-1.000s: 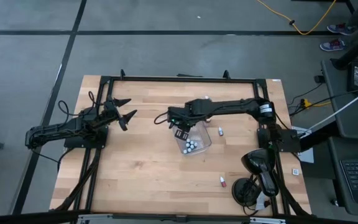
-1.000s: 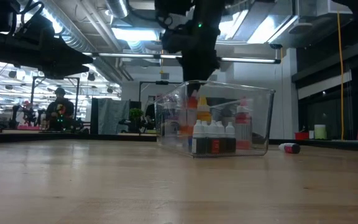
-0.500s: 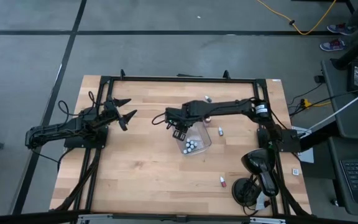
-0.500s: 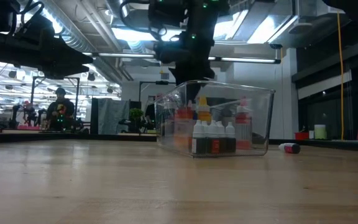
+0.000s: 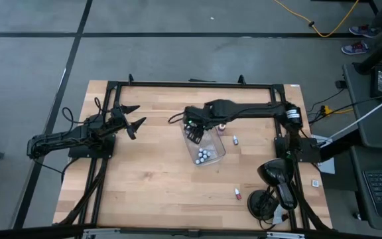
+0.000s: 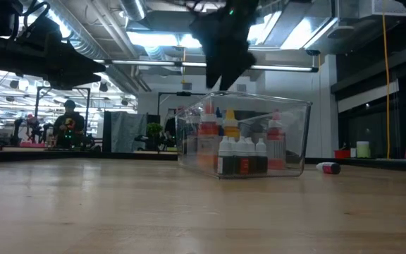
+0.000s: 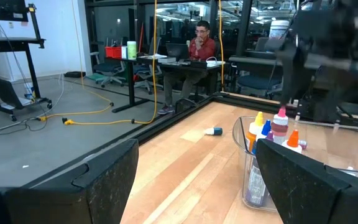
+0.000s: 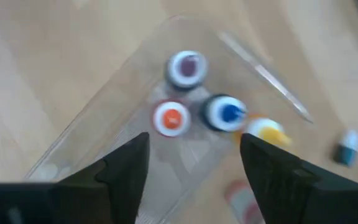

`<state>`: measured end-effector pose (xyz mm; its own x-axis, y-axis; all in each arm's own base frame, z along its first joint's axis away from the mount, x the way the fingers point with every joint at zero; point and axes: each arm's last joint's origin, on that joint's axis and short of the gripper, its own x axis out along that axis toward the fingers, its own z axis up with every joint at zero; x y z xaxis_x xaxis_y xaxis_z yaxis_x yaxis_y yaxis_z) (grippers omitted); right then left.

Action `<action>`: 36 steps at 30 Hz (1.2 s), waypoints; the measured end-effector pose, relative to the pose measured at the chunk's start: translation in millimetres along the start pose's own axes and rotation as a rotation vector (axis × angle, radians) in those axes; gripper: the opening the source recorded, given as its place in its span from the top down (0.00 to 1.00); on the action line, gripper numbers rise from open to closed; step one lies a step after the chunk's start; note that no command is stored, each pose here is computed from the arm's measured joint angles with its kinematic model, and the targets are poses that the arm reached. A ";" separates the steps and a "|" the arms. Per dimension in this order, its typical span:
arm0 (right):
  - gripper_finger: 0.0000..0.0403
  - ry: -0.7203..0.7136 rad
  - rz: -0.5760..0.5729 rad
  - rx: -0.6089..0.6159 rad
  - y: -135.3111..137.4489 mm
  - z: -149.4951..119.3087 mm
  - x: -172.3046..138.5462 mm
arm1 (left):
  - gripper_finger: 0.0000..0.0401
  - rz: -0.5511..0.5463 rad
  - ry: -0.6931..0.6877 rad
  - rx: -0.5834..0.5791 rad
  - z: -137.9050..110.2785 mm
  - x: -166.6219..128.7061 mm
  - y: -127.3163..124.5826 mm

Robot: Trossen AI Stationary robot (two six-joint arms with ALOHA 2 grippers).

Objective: Pick & Place food coloring
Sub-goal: Put the large pink food coloring bottle into the top of the bin

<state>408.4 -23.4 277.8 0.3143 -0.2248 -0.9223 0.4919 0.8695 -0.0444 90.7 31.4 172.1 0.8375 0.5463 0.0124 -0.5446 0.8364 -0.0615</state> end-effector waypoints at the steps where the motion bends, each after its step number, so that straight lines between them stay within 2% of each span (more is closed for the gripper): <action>1: 0.36 -0.012 -0.013 0.029 -2.6 -0.9 -7.2 | 0.20 0.000 0.000 0.000 0.0 0.0 0.0; 8: 0.27 -0.054 -0.089 0.288 -25.1 -15.7 -42.9 | 0.20 0.000 0.000 0.000 0.0 0.0 0.0; 15: 0.28 -0.033 -0.127 0.499 -52.1 -48.7 -51.7 | 0.20 0.000 0.000 0.000 0.0 0.0 0.0; 22: 0.30 -0.012 -0.141 0.552 -65.5 -75.1 -32.4 | 0.20 0.000 0.000 0.000 0.0 0.0 0.0; 36: 0.30 0.054 -0.083 0.578 -70.4 -94.5 8.6 | 0.20 0.000 0.000 0.000 0.0 0.0 0.0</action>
<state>299.7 -44.9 236.7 0.2212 -0.2463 -0.9436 0.8809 0.4656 0.0850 90.7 31.4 172.1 0.8376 0.5461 0.0122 -0.5445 0.8365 -0.0614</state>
